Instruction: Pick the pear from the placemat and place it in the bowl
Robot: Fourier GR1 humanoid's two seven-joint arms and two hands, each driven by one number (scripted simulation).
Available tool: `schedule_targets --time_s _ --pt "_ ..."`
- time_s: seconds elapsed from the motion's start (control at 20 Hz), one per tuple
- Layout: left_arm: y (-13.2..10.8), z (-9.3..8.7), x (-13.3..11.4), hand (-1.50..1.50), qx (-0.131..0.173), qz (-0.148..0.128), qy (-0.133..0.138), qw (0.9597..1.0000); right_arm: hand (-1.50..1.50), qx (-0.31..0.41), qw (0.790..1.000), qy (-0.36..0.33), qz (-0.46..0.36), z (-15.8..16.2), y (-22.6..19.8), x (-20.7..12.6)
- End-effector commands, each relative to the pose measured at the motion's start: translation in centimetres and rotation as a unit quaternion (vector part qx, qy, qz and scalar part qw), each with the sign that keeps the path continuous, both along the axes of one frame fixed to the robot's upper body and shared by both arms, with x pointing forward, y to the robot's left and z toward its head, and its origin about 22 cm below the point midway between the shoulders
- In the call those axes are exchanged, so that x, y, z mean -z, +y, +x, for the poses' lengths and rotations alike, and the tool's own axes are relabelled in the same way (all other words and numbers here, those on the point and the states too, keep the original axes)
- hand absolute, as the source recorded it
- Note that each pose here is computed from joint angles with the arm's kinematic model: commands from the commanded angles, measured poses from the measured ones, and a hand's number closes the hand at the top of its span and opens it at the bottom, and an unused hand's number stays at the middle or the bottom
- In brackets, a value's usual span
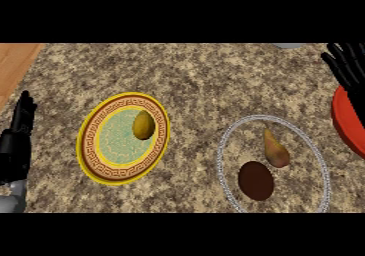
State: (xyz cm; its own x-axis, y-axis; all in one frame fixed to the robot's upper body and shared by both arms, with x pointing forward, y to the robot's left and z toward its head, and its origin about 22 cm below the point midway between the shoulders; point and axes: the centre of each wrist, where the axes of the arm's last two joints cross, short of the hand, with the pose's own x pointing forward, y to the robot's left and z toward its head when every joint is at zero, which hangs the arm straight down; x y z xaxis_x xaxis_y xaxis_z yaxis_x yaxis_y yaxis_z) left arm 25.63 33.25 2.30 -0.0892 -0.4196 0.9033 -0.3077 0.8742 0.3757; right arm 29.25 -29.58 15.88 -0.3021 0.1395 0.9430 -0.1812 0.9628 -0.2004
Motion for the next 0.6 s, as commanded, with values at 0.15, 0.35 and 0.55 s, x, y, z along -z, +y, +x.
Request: schedule_targets --time_s 0.15,0.35,0.55 --pt "-6.7 1.2 -0.9 0.00 0.174 -0.050 0.034 0.9830 1.50 0.094 0.985 0.125 -0.074 1.5 0.4 2.3" --pt "-10.6 0.5 0.2 0.00 0.271 -0.097 0.070 0.9551 1.50 0.178 0.905 0.205 -0.327 0.8 -3.6 4.4" --pt "-13.9 0.8 -0.2 0.00 0.315 -0.126 0.098 0.9358 -1.50 0.189 0.923 0.256 -0.214 2.6 2.2 10.4"
